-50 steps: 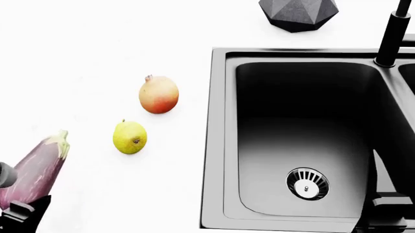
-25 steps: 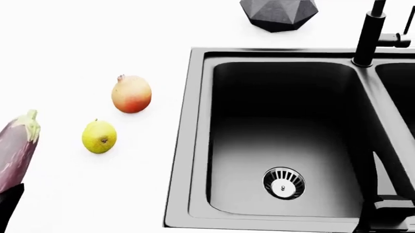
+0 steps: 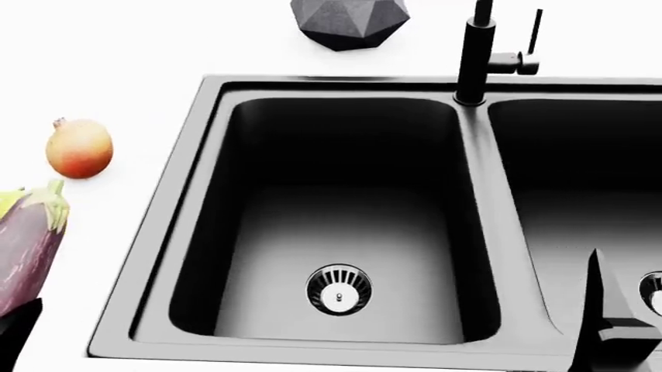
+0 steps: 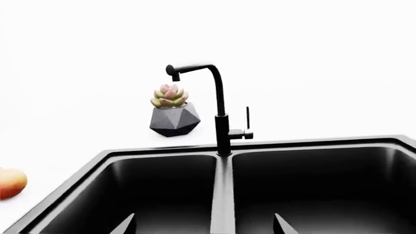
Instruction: There is a mixed pile of frozen fruits and vegetables on the counter. Locate all the frozen vegetables and place the items in a bowl on the counter. Take all the frozen fruits and defrost them in a running sink.
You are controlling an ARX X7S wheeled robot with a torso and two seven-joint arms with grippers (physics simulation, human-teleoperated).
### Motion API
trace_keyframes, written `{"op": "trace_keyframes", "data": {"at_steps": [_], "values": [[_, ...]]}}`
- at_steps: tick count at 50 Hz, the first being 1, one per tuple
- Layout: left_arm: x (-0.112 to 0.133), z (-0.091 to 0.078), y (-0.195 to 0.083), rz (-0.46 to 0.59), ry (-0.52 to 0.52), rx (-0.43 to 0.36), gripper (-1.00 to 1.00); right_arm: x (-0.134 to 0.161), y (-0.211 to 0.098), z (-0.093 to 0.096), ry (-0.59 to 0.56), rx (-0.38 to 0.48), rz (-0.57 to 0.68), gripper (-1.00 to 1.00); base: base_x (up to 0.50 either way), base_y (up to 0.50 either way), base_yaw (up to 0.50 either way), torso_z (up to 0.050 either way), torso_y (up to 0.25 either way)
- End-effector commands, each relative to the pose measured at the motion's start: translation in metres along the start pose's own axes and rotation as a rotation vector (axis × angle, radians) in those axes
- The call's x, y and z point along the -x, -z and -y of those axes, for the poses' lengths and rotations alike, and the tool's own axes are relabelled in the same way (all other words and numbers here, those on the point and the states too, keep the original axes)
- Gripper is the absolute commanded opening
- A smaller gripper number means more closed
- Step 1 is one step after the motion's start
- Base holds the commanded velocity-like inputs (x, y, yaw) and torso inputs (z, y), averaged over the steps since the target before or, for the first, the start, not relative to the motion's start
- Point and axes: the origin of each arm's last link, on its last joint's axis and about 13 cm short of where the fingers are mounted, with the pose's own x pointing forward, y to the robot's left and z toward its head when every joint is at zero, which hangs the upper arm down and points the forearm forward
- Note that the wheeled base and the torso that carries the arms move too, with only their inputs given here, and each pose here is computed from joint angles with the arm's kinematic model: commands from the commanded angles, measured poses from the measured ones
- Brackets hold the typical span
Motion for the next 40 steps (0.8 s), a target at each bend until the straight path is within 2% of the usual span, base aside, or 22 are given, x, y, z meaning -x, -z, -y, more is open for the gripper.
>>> {"op": "trace_keyframes", "data": {"at_steps": [1,40], "values": [[0.0,0.0011,0.0007,0.007,-0.003,0.01,-1.0,0.0008,0.0006,-0.0002,0.0,-0.002,-0.001,1.0,0.0,-0.5,0.0,0.0,0.0],[0.0006,0.0006,0.0044,-0.001,0.006,0.012,-1.0,-0.002,-0.0001,-0.0011,-0.011,0.012,-0.011,1.0,0.0,-0.5,0.0,0.0,0.0]]}}
